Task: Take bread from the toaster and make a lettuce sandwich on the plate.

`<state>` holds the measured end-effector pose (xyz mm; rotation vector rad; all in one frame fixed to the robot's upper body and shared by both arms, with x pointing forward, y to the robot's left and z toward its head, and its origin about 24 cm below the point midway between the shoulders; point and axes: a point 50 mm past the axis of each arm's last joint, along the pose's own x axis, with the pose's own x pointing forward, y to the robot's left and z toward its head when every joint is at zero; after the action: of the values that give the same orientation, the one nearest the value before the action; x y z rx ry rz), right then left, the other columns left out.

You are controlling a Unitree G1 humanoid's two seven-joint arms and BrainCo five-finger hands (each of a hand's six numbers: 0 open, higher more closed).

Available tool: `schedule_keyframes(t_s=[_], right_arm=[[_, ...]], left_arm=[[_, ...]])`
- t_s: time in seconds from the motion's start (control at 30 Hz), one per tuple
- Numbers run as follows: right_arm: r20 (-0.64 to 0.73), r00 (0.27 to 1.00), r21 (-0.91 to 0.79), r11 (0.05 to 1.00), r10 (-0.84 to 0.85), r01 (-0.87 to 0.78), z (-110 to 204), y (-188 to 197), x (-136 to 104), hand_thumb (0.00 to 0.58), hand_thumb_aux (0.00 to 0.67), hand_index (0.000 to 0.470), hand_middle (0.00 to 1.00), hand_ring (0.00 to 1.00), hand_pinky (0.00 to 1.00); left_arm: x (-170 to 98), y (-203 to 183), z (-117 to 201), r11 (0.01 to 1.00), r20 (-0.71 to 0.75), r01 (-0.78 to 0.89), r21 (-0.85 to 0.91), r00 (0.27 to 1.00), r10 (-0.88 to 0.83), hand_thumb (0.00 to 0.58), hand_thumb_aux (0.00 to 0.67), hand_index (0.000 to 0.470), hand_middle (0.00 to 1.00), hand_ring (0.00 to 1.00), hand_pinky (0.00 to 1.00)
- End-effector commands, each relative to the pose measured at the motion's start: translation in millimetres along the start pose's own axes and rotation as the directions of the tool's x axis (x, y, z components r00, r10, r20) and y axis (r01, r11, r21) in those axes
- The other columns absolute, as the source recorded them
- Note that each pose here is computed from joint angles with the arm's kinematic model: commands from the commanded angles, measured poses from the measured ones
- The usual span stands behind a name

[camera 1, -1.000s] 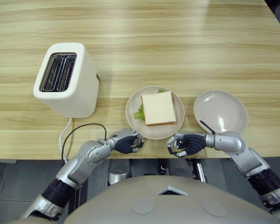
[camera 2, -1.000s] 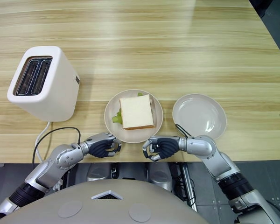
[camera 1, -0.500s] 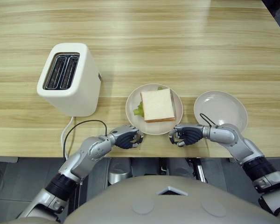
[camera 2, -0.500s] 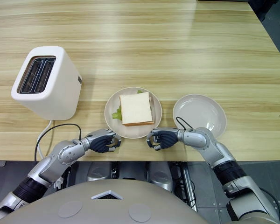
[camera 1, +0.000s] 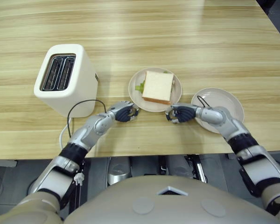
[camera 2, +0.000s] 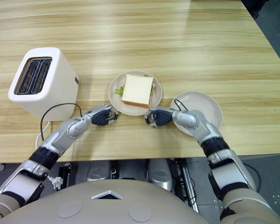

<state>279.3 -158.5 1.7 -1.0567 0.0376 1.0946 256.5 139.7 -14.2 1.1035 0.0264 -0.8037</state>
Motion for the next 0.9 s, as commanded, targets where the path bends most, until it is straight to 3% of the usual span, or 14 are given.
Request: schedule_keyframes(t_s=[0.03, 0.33, 0.57, 0.7, 0.87, 0.9], right_arm=[[-0.036, 0.999, 0.005, 1.0, -0.017, 0.017, -7, -10, 8, 0.58, 0.67, 0.46, 1.0, 1.0, 1.0], [-0.123, 0.992, 0.031, 0.999, -0.04, 0.044, -14, -27, 27, 0.58, 0.67, 0.46, 1.0, 1.0, 1.0], [-0.142, 0.985, 0.097, 0.989, -0.099, 0.113, -9, -34, 40, 0.58, 0.67, 0.46, 1.0, 1.0, 1.0], [-0.076, 0.985, 0.173, 0.971, -0.154, 0.165, -4, -40, 40, 0.58, 0.67, 0.46, 1.0, 1.0, 1.0], [0.122, 0.969, 0.257, 0.95, -0.214, 0.177, 6, -43, 26, 0.58, 0.67, 0.46, 1.0, 1.0, 1.0], [0.186, 0.951, 0.274, 0.943, -0.246, 0.19, 11, -43, 21, 0.493, 0.41, 0.281, 1.0, 1.0, 1.0]], left_arm=[[7, -10, -12, 0.997, -0.049, 0.06, -0.041, 0.997, -0.062, 0.58, 0.67, 0.46, 1.0, 1.0, 1.0], [39, 22, -22, 0.996, -0.106, -0.003, -0.089, 0.994, -0.007, 0.58, 0.67, 0.46, 1.0, 1.0, 1.0], [49, 37, -30, 0.99, -0.196, -0.089, -0.108, 0.978, 0.066, 0.58, 0.67, 0.46, 1.0, 1.0, 1.0], [49, 45, -30, 0.974, -0.185, -0.172, -0.149, 0.972, 0.143, 0.58, 0.67, 0.46, 1.0, 1.0, 1.0], [37, 52, -18, 0.906, -0.016, -0.305, -0.294, 0.949, 0.315, 0.58, 0.67, 0.46, 1.0, 1.0, 1.0], [30, 54, -14, 0.875, 0.029, -0.35, -0.336, 0.924, 0.381, 0.534, 0.481, 0.33, 1.0, 1.0, 1.0]])
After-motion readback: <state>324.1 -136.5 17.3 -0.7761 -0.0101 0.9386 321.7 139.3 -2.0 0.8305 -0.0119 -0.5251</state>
